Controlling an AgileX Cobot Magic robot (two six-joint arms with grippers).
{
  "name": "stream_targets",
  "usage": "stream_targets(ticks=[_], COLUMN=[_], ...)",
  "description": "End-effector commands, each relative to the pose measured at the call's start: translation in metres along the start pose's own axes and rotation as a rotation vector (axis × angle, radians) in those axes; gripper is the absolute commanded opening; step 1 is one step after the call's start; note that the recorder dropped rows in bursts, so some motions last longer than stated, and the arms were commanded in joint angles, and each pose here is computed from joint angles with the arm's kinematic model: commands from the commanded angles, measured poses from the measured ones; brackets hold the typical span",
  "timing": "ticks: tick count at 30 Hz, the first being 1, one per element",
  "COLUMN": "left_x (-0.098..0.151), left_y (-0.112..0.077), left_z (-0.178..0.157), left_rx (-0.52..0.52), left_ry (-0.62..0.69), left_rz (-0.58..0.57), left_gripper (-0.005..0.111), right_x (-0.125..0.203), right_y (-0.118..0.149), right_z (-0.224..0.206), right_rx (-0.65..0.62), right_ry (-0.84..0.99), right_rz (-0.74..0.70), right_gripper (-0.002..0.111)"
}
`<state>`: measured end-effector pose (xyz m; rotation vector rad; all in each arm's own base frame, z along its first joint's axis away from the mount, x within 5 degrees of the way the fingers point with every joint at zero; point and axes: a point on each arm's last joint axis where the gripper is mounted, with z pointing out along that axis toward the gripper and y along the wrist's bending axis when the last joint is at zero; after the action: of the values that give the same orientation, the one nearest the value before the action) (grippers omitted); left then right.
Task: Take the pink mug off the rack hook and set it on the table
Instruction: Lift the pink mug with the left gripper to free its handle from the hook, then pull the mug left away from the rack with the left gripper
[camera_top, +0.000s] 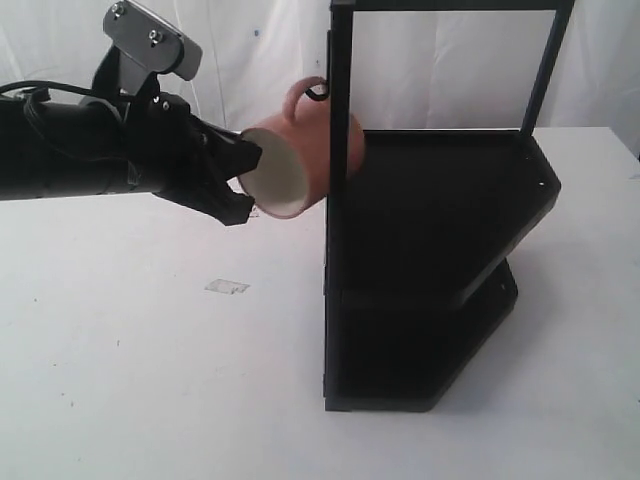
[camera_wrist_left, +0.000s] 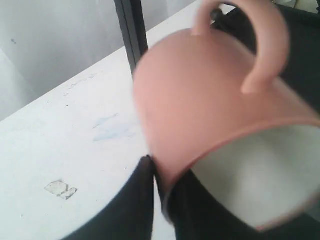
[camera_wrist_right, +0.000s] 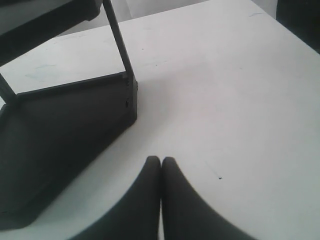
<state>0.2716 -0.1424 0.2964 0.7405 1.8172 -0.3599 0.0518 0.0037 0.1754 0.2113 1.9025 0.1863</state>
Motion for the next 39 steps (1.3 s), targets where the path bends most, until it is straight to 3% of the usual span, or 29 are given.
stream_targets(ticks=[1, 22, 32, 39], left_x=[-0.003, -0.008, -0.022, -0.024], left_y=[-0.004, 0.0, 0.013, 0.018], left_z=[0.0, -0.008, -0.036, -0.043], left_rx=[0.037, -0.019, -0.213, -0.277], left_ry=[-0.019, -0.032, -0.069, -0.065], left_rz=[-0.024, -0.019, 0.002, 0.026], left_gripper=[0.0, 0.0, 0.0, 0.0], right_x=[0.0, 0.0, 0.0, 0.0], right_y=[0.0, 0.0, 0.0, 0.0], right_z=[0.0, 0.0, 0.0, 0.0], right_rx=[0.004, 0.004, 0.004, 0.004], right_ry=[-0.012, -0.012, -0.012, -0.012], right_rz=[-0.01, -0.01, -0.01, -0.01], right_gripper=[0.0, 0.0, 0.0, 0.0])
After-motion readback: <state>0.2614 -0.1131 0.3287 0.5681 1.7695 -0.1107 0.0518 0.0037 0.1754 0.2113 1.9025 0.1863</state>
